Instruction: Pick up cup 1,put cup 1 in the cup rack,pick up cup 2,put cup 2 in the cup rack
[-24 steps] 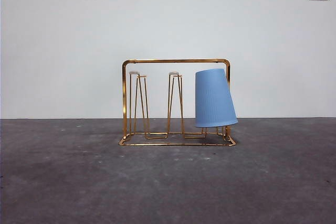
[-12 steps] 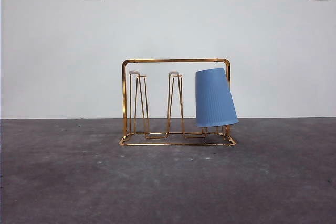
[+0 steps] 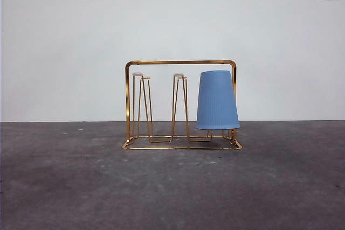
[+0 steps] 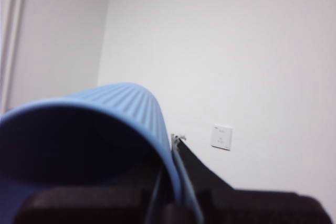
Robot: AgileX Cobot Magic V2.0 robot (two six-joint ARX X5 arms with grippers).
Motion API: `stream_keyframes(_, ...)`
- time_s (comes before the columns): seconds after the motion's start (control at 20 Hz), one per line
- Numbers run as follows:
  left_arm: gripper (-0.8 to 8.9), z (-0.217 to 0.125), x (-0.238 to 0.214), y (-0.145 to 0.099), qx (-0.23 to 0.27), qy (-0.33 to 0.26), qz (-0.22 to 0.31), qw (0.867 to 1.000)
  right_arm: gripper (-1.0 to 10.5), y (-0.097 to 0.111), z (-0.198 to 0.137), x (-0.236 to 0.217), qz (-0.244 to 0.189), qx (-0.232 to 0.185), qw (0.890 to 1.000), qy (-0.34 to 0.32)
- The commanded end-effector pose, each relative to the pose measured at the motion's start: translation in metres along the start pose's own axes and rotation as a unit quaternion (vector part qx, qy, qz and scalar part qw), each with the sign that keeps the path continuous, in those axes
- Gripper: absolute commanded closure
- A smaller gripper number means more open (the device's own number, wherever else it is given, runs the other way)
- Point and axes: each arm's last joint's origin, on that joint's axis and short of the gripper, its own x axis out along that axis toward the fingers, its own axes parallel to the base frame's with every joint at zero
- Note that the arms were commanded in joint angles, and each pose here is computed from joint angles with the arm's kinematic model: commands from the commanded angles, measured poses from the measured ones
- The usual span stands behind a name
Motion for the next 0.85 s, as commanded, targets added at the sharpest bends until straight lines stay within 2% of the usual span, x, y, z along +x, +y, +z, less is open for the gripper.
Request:
stream_keyframes(0.05,3.35,-0.002,0.002,0.002,-0.007,-0.011,0.007,1.0,9.6,0.0,-0.002,0.004,-0.001,-0.01,1.0,0.003)
stream_keyframes(0.65,3.58,0.003,0.002,-0.003,0.013,-0.037,-0.012,0.999,9.6,0.0,-0.016,0.028,0.004,-0.017,0.999,0.036)
stream_keyframes(0.7,3.99,0.003,0.002,-0.003,0.013,-0.037,-0.012,0.999,9.6,0.0,-0.017,0.029,0.005,-0.016,0.999,0.039)
stream_keyframes(0.85,6.21,0.003,0.002,-0.003,0.012,-0.037,-0.012,0.999,9.6,0.0,-0.02,0.031,0.005,-0.016,0.999,0.046)
